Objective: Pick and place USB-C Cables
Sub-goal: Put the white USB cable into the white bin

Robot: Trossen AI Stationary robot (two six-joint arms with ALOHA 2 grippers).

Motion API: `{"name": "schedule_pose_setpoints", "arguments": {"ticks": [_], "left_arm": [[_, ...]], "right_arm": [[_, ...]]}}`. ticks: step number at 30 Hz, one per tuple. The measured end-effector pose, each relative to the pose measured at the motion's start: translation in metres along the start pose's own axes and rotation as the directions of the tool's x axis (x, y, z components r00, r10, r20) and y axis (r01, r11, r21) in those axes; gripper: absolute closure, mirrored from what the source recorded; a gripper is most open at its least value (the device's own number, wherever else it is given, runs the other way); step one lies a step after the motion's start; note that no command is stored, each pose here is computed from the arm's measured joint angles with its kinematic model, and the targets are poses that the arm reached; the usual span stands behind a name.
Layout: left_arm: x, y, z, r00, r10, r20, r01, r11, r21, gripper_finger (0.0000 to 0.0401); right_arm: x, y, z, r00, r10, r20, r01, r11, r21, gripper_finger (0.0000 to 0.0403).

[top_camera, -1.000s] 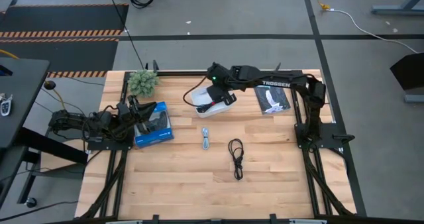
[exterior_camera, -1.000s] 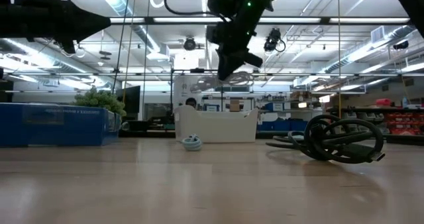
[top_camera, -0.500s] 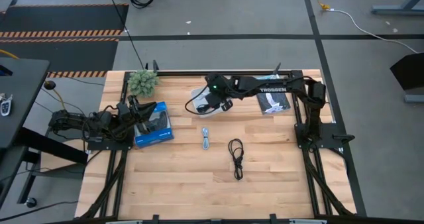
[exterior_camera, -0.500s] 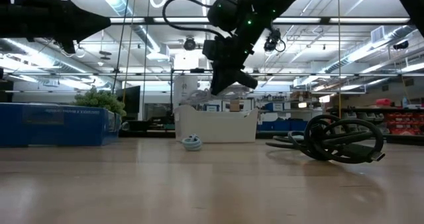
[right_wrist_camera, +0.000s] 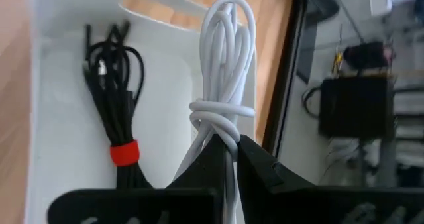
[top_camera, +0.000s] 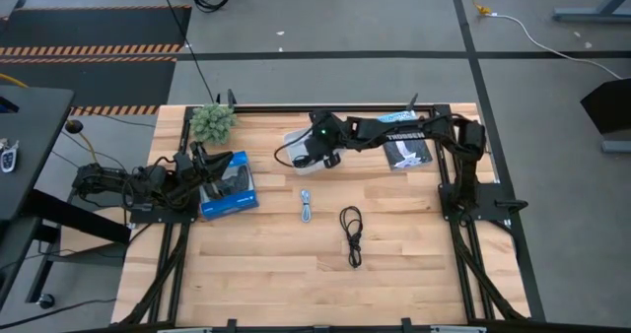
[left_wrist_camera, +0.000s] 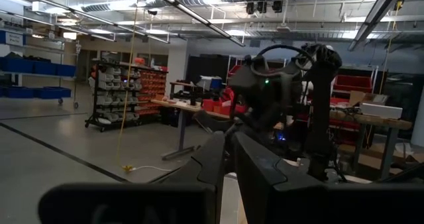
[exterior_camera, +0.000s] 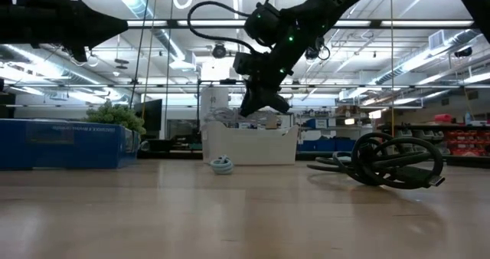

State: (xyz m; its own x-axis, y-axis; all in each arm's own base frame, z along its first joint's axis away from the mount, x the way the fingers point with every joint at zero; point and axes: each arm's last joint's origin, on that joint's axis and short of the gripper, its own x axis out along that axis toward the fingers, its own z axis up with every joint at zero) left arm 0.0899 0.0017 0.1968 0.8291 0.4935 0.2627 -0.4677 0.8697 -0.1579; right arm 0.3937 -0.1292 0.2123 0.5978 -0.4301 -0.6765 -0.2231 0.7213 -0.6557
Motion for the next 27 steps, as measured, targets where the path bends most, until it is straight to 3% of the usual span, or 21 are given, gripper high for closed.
{"name": "schedule_pose_setpoints", "arguments": {"ticks": [6,12,27], "left_arm": [[0.0,0.0,0.0,1.0,0.0,0.0,0.0,1.0,0.001,0.0358],[0.0,0.0,0.0,1.0,0.0,0.0,0.0,1.0,0.0,0.0358],[0.0,0.0,0.0,1.0,0.0,0.0,0.0,1.0,0.0,0.0358]], "right_arm": [[0.004,0.0,-0.01,1.0,-0.001,-0.012,0.003,0.987,0.163,0.0376],[0.008,-0.006,-0.017,1.0,-0.002,0.03,-0.008,0.942,0.336,0.0375],[0.013,0.005,-0.027,0.999,0.045,0.031,-0.054,0.925,0.375,0.0375]]}}
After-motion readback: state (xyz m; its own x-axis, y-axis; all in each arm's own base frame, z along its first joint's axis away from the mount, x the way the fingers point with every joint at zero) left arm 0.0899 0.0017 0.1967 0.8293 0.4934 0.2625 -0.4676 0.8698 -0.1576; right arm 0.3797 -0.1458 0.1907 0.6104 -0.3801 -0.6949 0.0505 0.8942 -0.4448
